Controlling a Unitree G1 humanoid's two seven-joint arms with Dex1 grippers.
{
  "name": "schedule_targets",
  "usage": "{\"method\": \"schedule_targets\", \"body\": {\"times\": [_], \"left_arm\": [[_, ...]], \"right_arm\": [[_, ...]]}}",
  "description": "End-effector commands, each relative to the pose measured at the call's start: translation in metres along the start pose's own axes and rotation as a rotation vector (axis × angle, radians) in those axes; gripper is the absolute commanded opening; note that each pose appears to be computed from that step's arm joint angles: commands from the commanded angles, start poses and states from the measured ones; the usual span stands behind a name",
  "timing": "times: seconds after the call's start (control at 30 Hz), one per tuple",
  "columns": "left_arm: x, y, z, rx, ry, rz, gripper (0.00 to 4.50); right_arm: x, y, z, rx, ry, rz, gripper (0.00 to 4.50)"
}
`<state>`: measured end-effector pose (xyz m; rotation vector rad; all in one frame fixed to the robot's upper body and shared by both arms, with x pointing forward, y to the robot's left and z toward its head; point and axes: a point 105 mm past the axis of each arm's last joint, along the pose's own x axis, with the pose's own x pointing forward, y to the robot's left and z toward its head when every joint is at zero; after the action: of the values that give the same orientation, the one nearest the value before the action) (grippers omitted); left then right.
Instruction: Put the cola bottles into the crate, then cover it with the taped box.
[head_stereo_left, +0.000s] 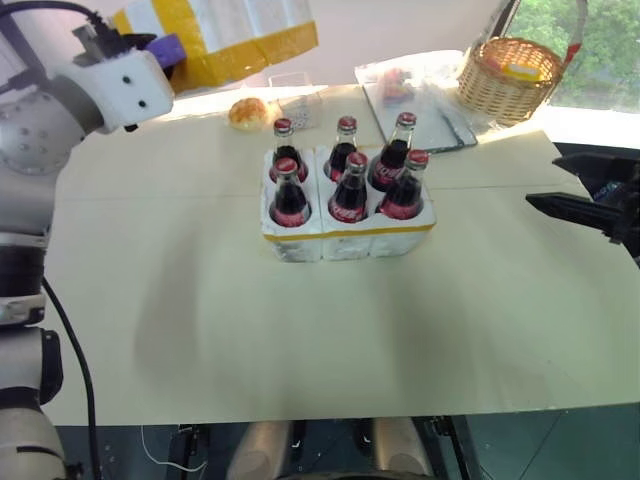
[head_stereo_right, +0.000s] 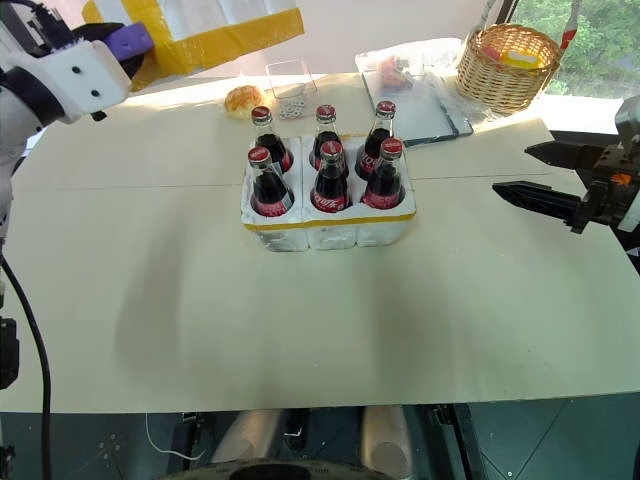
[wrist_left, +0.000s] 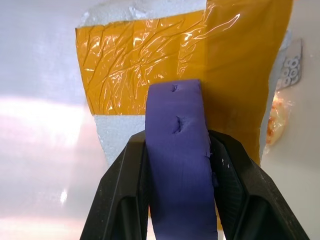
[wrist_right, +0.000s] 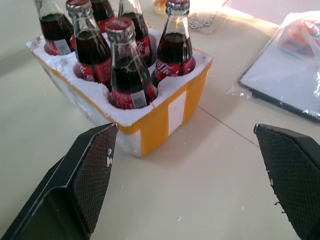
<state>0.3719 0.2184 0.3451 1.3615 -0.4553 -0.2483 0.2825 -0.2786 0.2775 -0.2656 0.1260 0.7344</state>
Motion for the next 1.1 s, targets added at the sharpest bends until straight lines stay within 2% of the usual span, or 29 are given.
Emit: {"method": "schedule_targets", "body": {"times": [0.03,0.13,0.33,0.5,0.57,0.73,0.87,1.1], "left_arm": [[0.001,0.017,0.014,0.042,-0.059,0.044,1.19],[0.004,0.023,0.020,0.083,-0.074,0.049,0.42],[0.011,0.048,0.036,0.094,-0.153,0.088,0.39],[0.012,0.064,0.065,0.031,-0.350,0.104,0.39],[0.007,0.055,0.078,0.033,-0.456,0.024,0.39],[-0.007,0.029,0.085,0.096,-0.565,-0.147,0.39],[-0.028,0.010,0.094,0.160,-0.684,-0.208,0.39],[-0.033,0.018,0.101,0.190,-0.780,-0.097,0.39]], "right_arm": [[0.000,0.003,0.015,-0.044,-0.035,0.001,4.50],[0.002,0.003,0.015,-0.042,-0.037,0.002,4.50],[0.003,0.002,0.015,-0.037,-0.038,0.001,4.50],[0.004,-0.001,0.011,-0.031,-0.036,-0.007,4.50],[0.004,-0.002,0.010,-0.029,-0.035,-0.011,4.50],[0.003,-0.004,0.005,-0.022,-0.031,-0.024,4.50],[0.001,-0.006,-0.002,-0.007,-0.019,-0.037,4.50],[0.006,-0.009,-0.008,0.005,-0.021,-0.040,4.50]]}}
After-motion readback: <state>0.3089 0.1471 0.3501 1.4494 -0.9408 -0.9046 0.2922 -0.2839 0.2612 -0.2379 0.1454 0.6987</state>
